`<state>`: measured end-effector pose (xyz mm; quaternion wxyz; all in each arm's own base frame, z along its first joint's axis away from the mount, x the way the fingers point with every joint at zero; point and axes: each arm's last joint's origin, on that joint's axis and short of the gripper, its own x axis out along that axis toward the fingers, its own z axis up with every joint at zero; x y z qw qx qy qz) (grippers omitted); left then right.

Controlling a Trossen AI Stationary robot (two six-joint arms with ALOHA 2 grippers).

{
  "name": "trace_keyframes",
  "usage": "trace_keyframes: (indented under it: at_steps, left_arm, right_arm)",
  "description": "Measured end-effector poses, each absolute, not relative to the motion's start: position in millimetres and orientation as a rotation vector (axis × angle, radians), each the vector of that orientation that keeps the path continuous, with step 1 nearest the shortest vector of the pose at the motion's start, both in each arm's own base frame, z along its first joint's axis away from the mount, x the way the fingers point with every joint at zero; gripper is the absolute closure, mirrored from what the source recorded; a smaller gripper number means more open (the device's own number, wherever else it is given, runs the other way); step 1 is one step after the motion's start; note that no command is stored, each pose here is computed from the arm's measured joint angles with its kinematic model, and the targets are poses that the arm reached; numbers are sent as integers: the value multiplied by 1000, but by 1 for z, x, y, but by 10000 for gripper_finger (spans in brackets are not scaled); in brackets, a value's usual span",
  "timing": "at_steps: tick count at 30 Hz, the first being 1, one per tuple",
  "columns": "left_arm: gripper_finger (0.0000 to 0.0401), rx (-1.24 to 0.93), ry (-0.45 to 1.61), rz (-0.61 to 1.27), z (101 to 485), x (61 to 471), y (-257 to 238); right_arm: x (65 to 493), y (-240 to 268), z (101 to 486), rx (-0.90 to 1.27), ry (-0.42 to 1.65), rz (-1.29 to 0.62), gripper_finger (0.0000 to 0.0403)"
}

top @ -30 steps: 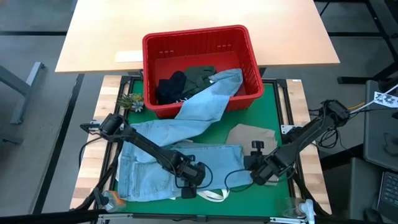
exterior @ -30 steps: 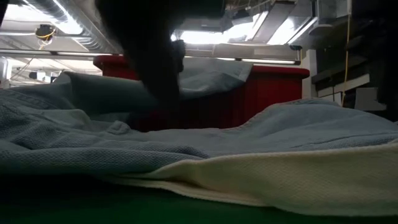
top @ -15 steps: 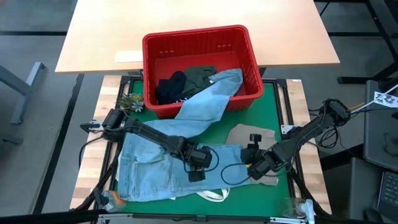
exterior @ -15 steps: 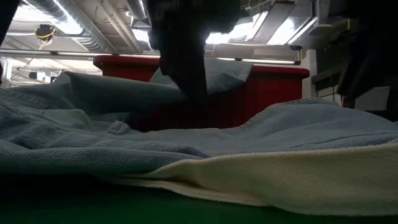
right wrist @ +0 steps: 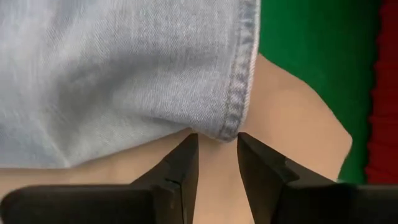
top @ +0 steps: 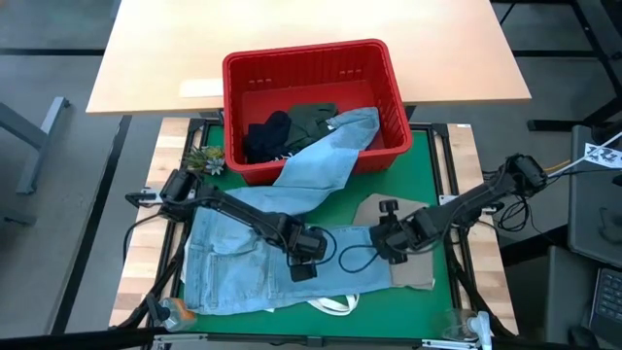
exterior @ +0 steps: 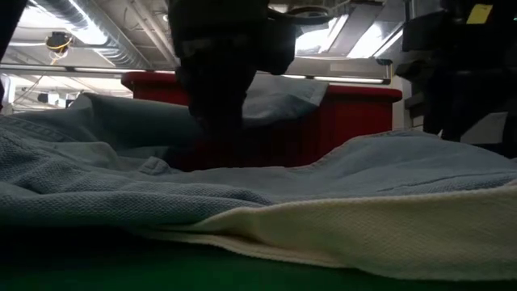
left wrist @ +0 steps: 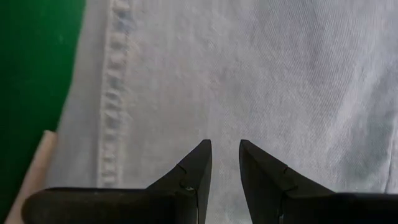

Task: Fold Laundry from Bin
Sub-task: Fold the light blue pants

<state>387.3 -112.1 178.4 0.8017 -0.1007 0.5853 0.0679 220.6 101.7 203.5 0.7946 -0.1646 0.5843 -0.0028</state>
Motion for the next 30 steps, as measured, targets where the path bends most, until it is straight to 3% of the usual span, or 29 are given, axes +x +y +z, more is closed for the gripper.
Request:
trace_keyframes:
  at_steps: [13, 16, 22, 27, 30]
  left_arm:
    - [323, -188, 1247, 112, 177, 382, -131]
    - [323, -201, 1231, 108, 174, 384, -136]
    - [323, -215, 1182, 80, 168, 389, -146]
    - [323, -238, 1104, 52, 170, 396, -151]
    - [323, -266, 1000, 39, 175, 405, -152]
  right_arm:
    - [234, 88, 204, -302, 1266, 263, 292]
    - [234, 88, 204, -321, 1263, 295, 308]
    - [235, 86, 204, -352, 1254, 272, 392]
    - [236, 83, 204, -428, 1237, 171, 379]
    - [237, 81, 205, -457, 1227, 121, 392]
